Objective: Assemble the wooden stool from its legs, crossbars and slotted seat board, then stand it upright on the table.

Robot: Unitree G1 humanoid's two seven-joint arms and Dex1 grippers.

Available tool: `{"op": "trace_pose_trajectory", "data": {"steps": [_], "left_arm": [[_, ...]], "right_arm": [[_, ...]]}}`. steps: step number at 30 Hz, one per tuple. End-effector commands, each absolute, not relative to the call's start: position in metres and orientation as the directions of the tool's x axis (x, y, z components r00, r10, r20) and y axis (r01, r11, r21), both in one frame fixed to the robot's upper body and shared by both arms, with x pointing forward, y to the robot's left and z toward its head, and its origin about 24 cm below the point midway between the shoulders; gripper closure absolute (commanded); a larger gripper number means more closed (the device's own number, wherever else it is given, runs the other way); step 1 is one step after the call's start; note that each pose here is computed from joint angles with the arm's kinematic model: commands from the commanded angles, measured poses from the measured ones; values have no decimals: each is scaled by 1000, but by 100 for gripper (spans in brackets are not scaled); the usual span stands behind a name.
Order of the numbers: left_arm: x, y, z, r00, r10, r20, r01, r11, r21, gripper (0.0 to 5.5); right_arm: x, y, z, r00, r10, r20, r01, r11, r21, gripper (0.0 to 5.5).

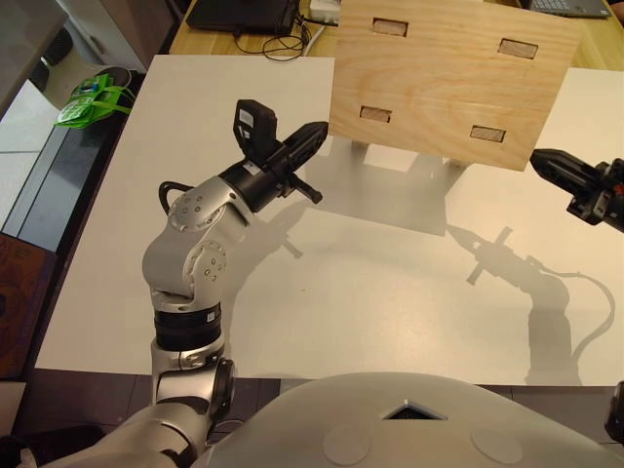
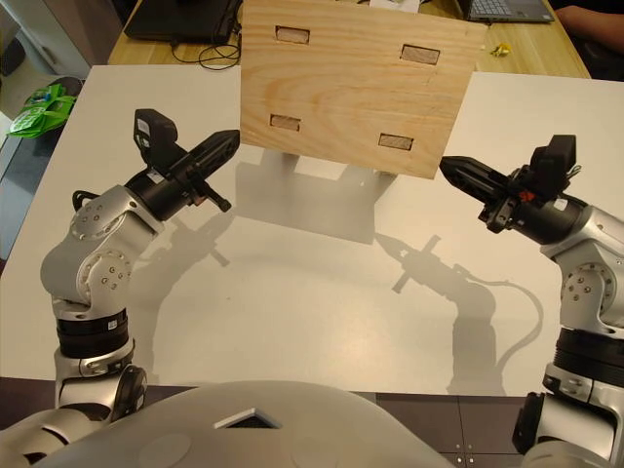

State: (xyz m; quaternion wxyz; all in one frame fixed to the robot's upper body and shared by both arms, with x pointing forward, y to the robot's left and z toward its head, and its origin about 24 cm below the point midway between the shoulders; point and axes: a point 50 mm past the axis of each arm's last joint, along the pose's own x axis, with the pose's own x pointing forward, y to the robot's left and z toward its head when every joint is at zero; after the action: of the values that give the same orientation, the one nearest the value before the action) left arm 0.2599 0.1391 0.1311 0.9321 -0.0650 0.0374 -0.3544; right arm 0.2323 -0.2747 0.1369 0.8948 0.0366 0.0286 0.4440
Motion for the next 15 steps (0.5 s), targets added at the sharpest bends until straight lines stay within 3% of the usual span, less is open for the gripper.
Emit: {"op": "trace_pose_trajectory", "data": {"steps": [1, 15], "left_arm": [[257, 117, 155, 644, -760, 87, 763, 630, -148, 546], [259, 117, 166, 648, -748, 143, 760, 624, -181, 546]], "right_arm": [[237, -258, 149, 538, 841, 56, -842, 534, 76, 550], [239, -261, 158, 557, 822, 123, -831, 547, 103, 550]]}}
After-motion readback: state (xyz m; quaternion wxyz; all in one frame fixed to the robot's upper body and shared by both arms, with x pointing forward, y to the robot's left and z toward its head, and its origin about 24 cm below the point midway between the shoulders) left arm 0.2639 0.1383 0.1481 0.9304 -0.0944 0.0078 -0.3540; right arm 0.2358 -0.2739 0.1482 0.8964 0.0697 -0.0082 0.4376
